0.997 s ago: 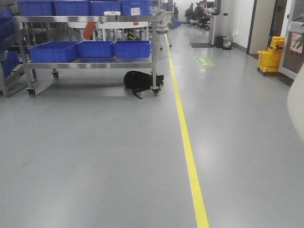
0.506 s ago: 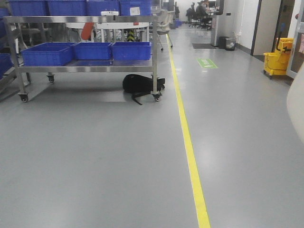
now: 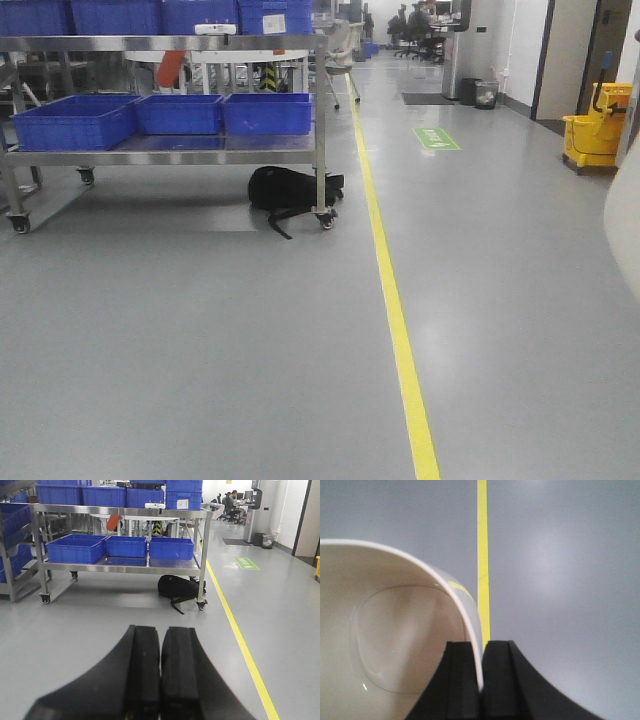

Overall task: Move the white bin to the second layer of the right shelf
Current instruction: 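Drive forward along the yellow floor line carrying the bin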

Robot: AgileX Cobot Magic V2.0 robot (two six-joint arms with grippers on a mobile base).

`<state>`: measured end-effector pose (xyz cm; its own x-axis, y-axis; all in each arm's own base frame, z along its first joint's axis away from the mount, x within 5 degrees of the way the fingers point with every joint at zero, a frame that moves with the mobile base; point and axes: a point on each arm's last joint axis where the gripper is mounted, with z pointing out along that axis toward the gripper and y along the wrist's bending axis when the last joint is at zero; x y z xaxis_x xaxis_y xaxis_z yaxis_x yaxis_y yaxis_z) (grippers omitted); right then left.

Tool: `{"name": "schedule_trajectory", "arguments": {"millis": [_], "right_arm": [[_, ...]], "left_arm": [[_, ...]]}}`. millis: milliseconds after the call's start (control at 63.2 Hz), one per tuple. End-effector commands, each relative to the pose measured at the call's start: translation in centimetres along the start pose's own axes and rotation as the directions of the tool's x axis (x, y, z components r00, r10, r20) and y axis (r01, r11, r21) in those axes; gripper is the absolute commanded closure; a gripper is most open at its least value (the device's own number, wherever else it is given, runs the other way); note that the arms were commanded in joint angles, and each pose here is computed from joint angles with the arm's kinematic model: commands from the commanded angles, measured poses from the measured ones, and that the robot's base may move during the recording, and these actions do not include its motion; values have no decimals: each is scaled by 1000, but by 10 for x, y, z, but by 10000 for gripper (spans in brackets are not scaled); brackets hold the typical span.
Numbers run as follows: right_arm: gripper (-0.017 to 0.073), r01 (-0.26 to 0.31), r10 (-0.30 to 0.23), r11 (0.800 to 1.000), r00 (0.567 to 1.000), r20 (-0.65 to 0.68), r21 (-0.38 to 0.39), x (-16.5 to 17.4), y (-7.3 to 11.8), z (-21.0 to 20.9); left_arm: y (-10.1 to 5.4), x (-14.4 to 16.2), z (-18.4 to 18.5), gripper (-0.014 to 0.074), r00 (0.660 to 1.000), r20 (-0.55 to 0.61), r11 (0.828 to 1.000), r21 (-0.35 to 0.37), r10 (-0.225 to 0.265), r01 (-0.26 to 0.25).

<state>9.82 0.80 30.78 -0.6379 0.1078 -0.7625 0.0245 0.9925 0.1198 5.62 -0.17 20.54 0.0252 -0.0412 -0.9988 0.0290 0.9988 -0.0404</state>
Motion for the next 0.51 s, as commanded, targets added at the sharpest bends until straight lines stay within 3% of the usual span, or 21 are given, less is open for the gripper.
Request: {"name": "schedule_trajectory", "arguments": {"millis": [0, 491], "right_arm": [[492, -2, 4, 1000, 994, 110, -16, -14, 2, -7], [492, -2, 4, 1000, 994, 109, -16, -14, 2, -7]], "left_arm": [[0, 1, 0, 509, 997, 71, 1000, 3, -11, 11], [0, 1, 0, 509, 997, 71, 1000, 3, -11, 11]]}}
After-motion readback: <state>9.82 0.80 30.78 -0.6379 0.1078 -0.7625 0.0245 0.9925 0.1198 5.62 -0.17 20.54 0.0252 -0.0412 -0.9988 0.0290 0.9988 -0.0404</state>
